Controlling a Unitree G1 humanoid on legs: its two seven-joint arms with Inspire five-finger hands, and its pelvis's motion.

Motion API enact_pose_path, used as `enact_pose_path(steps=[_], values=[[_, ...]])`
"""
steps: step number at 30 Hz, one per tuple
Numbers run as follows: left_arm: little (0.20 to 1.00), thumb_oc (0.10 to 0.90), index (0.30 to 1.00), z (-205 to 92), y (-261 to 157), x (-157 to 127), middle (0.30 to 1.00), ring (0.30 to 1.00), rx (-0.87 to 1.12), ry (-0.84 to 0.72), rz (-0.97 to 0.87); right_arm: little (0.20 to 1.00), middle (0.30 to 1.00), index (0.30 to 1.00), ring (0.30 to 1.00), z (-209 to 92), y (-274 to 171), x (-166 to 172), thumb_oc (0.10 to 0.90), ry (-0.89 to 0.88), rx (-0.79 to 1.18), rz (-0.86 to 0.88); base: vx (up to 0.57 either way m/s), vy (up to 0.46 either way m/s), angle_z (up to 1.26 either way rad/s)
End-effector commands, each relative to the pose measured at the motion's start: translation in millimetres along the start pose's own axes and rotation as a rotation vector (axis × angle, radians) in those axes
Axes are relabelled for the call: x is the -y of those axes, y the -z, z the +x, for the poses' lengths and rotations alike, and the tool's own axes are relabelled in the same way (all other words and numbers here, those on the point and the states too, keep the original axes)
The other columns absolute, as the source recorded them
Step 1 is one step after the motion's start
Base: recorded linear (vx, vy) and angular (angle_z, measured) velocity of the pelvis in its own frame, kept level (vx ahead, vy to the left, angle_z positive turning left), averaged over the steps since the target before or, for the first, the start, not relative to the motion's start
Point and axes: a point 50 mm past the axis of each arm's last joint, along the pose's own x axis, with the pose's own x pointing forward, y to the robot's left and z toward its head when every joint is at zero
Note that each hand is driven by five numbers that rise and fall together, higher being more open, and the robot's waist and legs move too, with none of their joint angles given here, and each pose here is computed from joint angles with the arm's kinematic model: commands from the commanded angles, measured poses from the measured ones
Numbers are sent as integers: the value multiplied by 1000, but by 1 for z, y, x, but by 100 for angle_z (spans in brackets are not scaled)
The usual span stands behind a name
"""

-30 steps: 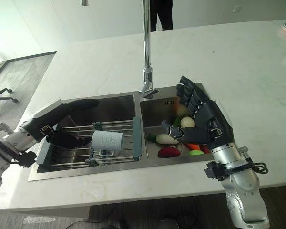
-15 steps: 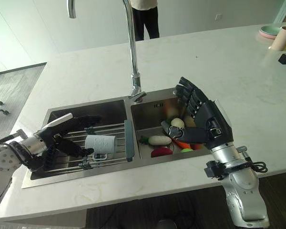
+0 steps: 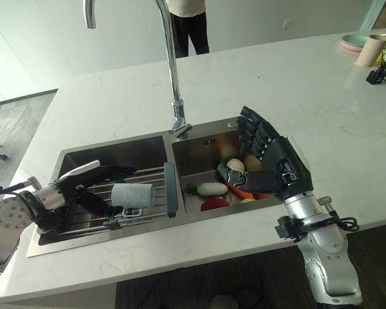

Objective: Place the dishes in the dishwasher.

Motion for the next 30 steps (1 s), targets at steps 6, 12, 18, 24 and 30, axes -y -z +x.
enact_pose_path(steps=[6,12,18,24,30], values=[[900,800,900,9,-30,-40,900,900,93,-133,130,900,900,900,900,23,-45,-6,800,-79,255,-85,0,0,0],[900,800,900,9,-27,-37,900,900,82,-134,134,900,900,900,900,21,-45,-7,800,-91,254,-83,0,0,0],[900,800,900,10,-24,-36,900,900,76,-153,136,900,900,900,900,21,-42,-7,800,-94,248,-77,0,0,0],[900,800,900,13,-20,-33,900,900,62,-168,141,900,900,900,900,22,-42,-10,800,-101,244,-73,4,0,-1],[900,800,900,16,-16,-31,900,900,31,-156,149,900,900,900,900,22,-40,-12,800,-108,235,-70,16,1,-4]])
